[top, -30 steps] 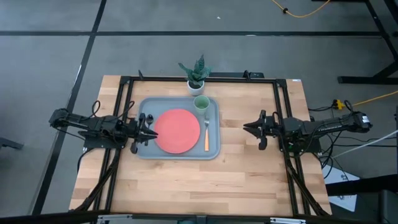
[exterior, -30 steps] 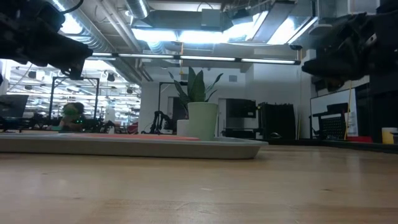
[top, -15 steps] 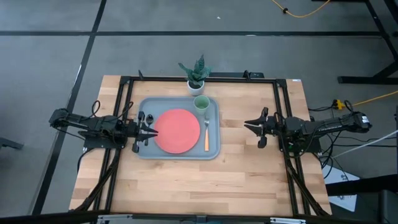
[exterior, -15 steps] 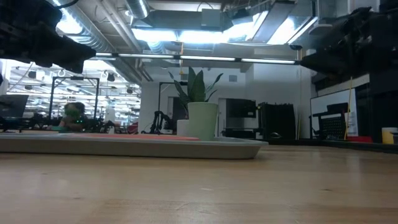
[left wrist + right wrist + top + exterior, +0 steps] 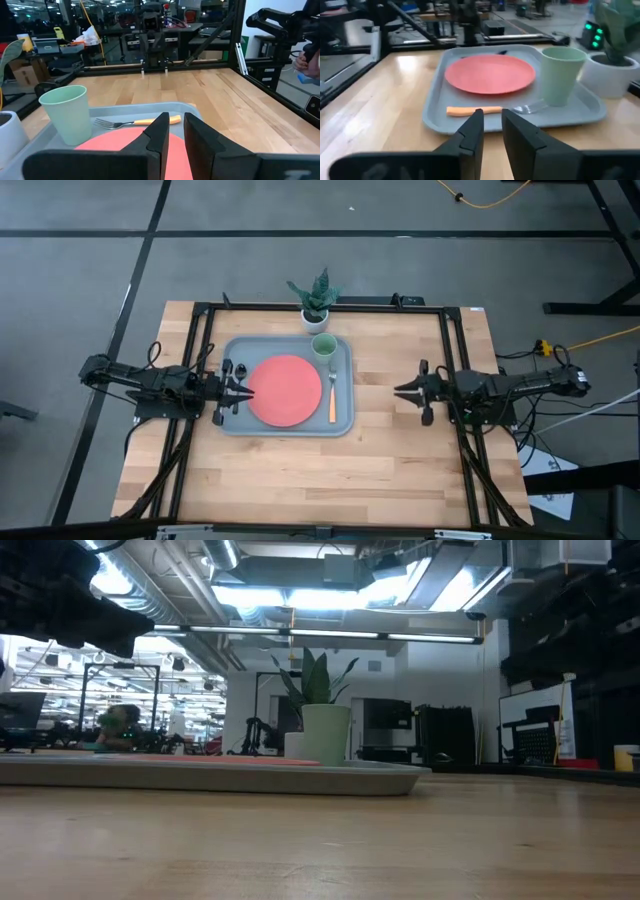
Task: Pick and place plate/cup/fork/spoon on tray
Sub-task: Return to Home Position
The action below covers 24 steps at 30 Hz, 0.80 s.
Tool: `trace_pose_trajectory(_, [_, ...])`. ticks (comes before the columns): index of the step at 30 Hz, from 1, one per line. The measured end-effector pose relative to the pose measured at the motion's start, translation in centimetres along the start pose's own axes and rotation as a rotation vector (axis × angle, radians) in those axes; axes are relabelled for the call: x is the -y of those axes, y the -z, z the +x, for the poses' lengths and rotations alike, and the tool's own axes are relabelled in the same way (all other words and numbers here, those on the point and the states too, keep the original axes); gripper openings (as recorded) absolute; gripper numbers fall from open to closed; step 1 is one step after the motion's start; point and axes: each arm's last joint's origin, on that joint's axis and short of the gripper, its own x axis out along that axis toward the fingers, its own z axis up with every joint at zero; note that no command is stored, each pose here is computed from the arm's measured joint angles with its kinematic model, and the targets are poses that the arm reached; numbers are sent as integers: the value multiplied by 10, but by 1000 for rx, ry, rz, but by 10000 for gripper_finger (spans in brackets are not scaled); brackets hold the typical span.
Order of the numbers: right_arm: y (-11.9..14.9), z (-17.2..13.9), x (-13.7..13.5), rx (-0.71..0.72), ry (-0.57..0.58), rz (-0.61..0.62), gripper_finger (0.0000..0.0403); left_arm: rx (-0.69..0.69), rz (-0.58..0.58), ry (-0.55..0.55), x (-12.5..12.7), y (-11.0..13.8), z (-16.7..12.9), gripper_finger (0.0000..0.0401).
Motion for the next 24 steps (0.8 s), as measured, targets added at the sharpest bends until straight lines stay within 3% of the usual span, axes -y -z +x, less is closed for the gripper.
trace_pose_trajectory(12, [-14, -16, -4, 200, -208, -81, 74, -1, 0, 0, 0, 0, 0, 51])
trace_pose_trajectory(24, [-13, -16, -4, 179, -216, 15, 74, -1, -1, 0, 0, 0, 0, 51])
